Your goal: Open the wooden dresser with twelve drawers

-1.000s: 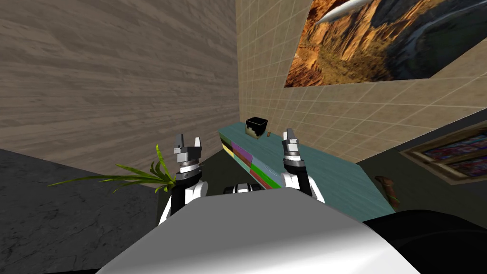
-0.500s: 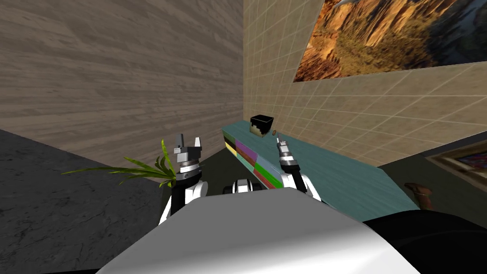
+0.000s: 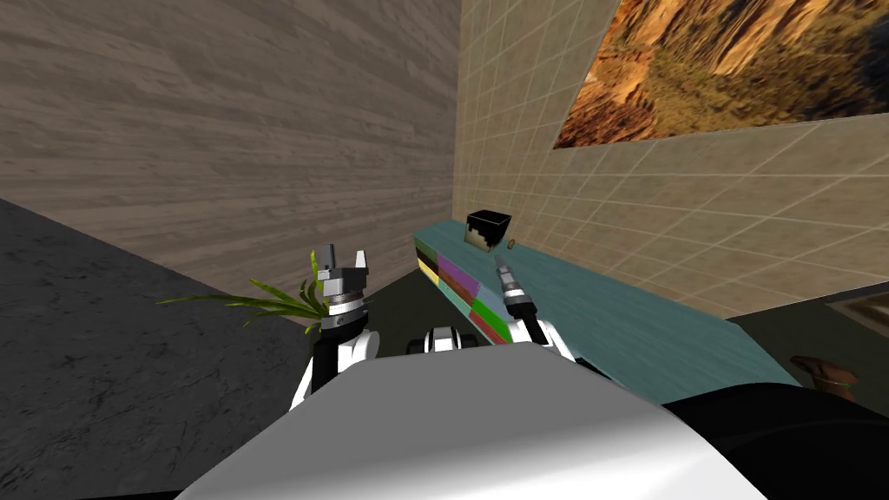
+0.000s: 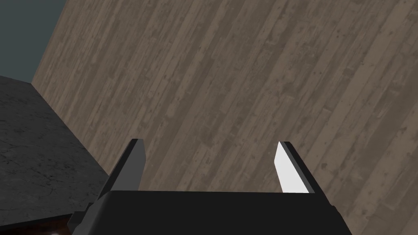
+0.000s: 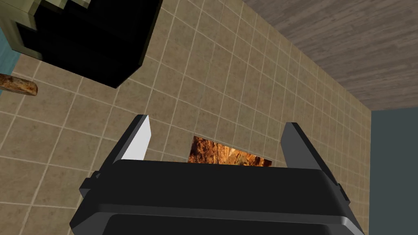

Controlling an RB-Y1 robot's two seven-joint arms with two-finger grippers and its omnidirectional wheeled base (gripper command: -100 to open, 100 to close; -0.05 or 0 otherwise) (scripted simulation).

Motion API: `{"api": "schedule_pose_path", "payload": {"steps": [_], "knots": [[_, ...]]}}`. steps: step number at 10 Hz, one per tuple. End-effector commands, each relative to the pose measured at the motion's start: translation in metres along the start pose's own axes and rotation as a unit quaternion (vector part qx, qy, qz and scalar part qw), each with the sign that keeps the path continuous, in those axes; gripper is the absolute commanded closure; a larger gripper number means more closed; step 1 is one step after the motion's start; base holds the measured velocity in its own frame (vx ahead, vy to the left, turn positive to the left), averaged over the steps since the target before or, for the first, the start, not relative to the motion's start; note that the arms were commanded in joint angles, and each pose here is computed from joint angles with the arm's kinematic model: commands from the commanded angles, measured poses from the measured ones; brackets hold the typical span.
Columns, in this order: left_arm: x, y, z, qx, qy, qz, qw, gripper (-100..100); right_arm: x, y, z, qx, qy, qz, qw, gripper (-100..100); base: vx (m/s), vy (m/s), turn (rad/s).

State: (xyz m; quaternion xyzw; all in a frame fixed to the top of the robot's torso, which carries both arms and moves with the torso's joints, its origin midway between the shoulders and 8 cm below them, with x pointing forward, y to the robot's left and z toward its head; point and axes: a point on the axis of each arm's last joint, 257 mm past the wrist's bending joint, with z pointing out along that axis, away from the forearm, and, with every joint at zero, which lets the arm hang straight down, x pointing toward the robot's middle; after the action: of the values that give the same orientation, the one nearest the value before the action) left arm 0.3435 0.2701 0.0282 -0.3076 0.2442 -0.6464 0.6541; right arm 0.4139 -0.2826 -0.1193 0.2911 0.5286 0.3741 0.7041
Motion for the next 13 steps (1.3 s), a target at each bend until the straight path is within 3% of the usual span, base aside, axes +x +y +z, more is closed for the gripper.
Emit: {"api": "schedule_pose_path", "payload": {"steps": [1,2,3,4,5,6,10,11,12,13], "knots": [[0.000,0.000,0.000,0.000,0.000,0.000,1.0000,0,0.027,-0.040,-0.007,0.059,0.032,-0.017,0.9976,-100,0.028,0.088,0.119],[0.000,0.000,0.000,0.000,0.000,0.000,1.0000,0,0.029,-0.049,-0.009,0.073,0.035,-0.017,0.9965,-100,0.023,0.082,0.067],[0.000,0.000,0.000,0.000,0.000,0.000,1.0000,0,0.046,-0.075,-0.018,0.107,0.056,-0.031,0.9922,-100,0.035,0.102,0.116],[0.000,0.000,0.000,0.000,0.000,0.000,1.0000,0,0.047,-0.081,-0.019,0.118,0.058,-0.031,0.9908,-100,0.029,0.086,0.072],[0.000,0.000,0.000,0.000,0.000,0.000,1.0000,0,0.062,-0.102,-0.029,0.145,0.077,-0.045,0.9854,-100,0.039,0.093,0.151],[0.000,0.000,0.000,0.000,0.000,0.000,1.0000,0,0.064,-0.113,-0.033,0.164,0.081,-0.046,0.9821,-100,0.037,0.071,0.072],[0.000,0.000,0.000,0.000,0.000,0.000,1.0000,0,0.095,-0.175,-0.069,0.254,0.127,-0.081,0.9554,-100,0.040,0.092,0.110],[0.000,0.000,0.000,0.000,0.000,0.000,1.0000,0,0.096,-0.176,-0.070,0.256,0.128,-0.081,0.9548,-100,0.017,0.033,-0.013],[0.000,0.000,0.000,0.000,0.000,0.000,1.0000,0,0.108,-0.195,-0.086,0.283,0.147,-0.100,0.9426,-100,0.030,0.067,0.141],[0.000,0.000,0.000,0.000,0.000,0.000,1.0000,0,0.109,-0.206,-0.094,0.301,0.151,-0.102,0.9361,-100,0.038,0.065,0.088]]}}
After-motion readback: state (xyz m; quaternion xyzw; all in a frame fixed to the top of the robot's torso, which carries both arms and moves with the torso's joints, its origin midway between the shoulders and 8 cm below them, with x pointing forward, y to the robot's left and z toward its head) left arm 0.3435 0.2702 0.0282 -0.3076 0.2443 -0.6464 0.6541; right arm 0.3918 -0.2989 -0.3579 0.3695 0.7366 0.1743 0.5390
